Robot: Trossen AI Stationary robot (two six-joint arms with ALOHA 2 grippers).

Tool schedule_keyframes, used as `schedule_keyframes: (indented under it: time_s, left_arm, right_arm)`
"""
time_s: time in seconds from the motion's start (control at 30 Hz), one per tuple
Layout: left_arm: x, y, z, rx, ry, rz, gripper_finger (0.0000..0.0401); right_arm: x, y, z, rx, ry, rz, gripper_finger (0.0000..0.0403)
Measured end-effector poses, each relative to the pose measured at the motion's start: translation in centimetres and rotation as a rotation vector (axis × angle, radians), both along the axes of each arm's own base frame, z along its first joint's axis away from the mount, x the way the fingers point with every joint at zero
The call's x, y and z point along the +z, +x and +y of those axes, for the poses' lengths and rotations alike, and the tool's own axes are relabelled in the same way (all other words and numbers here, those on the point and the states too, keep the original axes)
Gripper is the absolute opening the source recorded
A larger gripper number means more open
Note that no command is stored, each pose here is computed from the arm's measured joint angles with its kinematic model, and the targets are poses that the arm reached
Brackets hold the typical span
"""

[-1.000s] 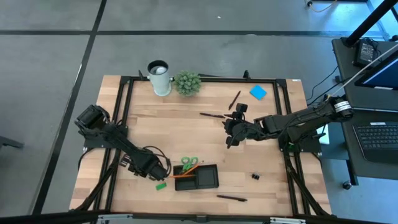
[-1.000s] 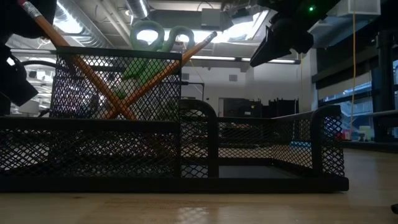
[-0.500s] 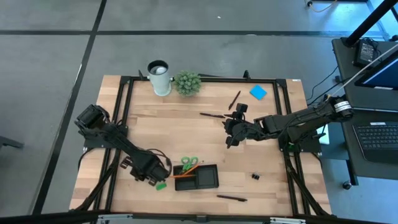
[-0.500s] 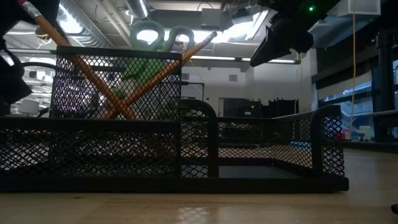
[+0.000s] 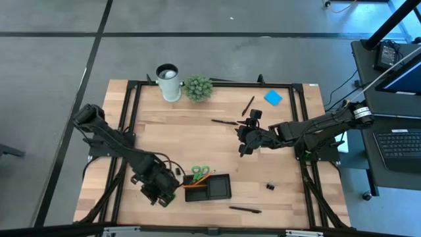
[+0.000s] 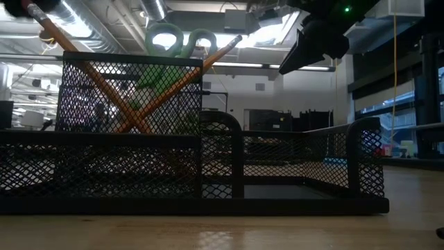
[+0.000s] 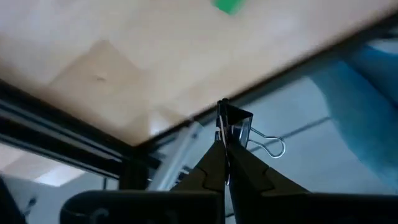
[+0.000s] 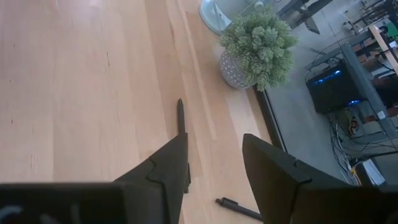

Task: Pick and place office supplies into organizer
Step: Put the left black binder clip into the black desk organizer

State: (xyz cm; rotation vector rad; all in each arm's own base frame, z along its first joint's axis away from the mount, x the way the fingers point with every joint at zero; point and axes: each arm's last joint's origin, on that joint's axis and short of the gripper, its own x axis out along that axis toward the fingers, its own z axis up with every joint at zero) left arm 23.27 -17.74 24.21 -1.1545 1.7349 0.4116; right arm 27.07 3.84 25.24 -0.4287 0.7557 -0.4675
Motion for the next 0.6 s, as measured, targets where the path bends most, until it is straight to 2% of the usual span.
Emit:
schedule_keyframes:
  time_s: [0.07,0.17,0.27,0.33,0.4,0.6]
  left_arm:
    - [1.1,0.1,-0.4,-0.021,-0.02,-0.113,0.0003]
    - [2.5,0.7,-1.3,-0.04,-0.004,-0.402,0.0003]
    - [3.5,1.5,-2.1,-0.041,0.161,-0.736,0.0003]
    - [3.6,2.0,-2.6,-0.036,0.287,-0.882,0.0003]
    - [3.1,2.2,-3.3,-0.041,0.387,-0.943,0.0003]
    - [0.2,2.7,-5.5,-0.053,0.529,-0.977,0.0003]
  right_arm:
    - [0.0,0.0,0.0,0.0,0.0,0.001,0.0156]
    - [0.0,0.0,0.0,0.0,-0.001,0.004,0.0156]
    - [0.0,0.0,0.0,-0.001,0.0,0.003,0.0156]
    - [0.0,0.0,0.0,-0.006,0.006,-0.002,0.0156]
    - [0.0,0.0,0.0,-0.015,0.017,-0.011,0.0156]
    - [0.0,0.0,0.0,-0.018,0.02,-0.014,0.0156]
